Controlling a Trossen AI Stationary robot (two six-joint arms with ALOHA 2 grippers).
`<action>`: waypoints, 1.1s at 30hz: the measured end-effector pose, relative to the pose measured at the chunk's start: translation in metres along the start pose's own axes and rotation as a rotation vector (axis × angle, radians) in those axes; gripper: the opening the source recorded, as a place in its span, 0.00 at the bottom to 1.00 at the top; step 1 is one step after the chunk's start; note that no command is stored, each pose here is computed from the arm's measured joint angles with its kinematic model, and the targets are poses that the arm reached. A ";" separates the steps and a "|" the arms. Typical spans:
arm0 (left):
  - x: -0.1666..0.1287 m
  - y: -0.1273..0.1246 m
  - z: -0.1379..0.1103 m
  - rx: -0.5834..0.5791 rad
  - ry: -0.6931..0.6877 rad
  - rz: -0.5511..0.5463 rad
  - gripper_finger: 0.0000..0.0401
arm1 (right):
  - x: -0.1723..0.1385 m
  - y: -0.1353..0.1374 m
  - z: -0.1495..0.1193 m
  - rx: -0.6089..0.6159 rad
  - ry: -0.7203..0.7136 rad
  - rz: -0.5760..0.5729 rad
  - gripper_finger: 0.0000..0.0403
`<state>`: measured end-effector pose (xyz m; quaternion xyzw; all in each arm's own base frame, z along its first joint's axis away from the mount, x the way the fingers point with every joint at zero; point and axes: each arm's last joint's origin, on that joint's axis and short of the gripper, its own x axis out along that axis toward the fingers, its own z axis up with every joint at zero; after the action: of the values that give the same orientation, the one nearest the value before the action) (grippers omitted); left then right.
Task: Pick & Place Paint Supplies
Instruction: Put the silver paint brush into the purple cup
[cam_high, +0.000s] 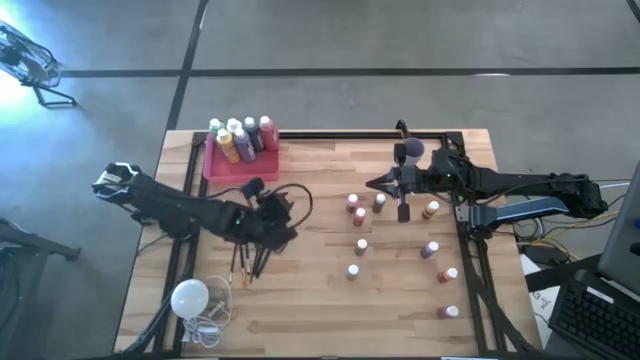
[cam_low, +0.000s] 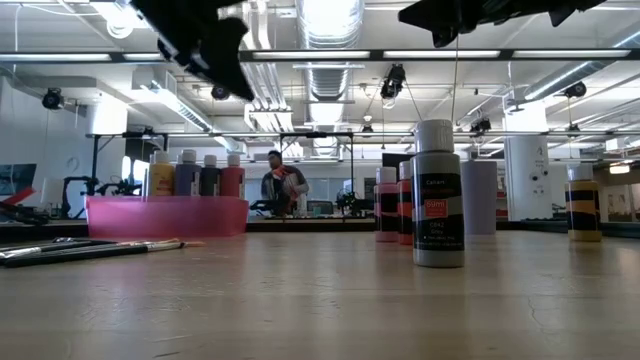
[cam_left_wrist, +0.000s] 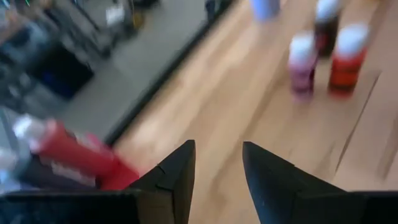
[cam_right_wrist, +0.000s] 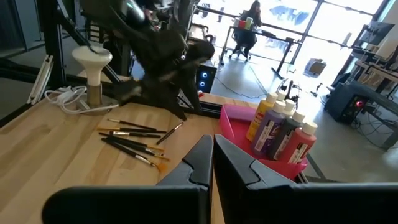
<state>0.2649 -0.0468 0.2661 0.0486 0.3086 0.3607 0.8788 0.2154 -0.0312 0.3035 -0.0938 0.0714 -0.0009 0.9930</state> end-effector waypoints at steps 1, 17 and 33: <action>0.004 0.004 -0.002 0.002 0.047 -0.011 0.35 | 0.000 0.000 0.000 0.000 0.001 0.000 0.02; -0.001 0.057 -0.036 0.162 0.630 0.091 0.34 | 0.000 0.000 -0.001 -0.006 0.002 0.001 0.02; 0.017 0.036 -0.066 0.463 0.685 -0.300 0.34 | 0.000 0.000 -0.001 -0.006 0.002 0.001 0.02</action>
<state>0.2139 -0.0180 0.2155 0.0766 0.6585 0.1455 0.7344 0.2154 -0.0312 0.3026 -0.0969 0.0727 -0.0005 0.9926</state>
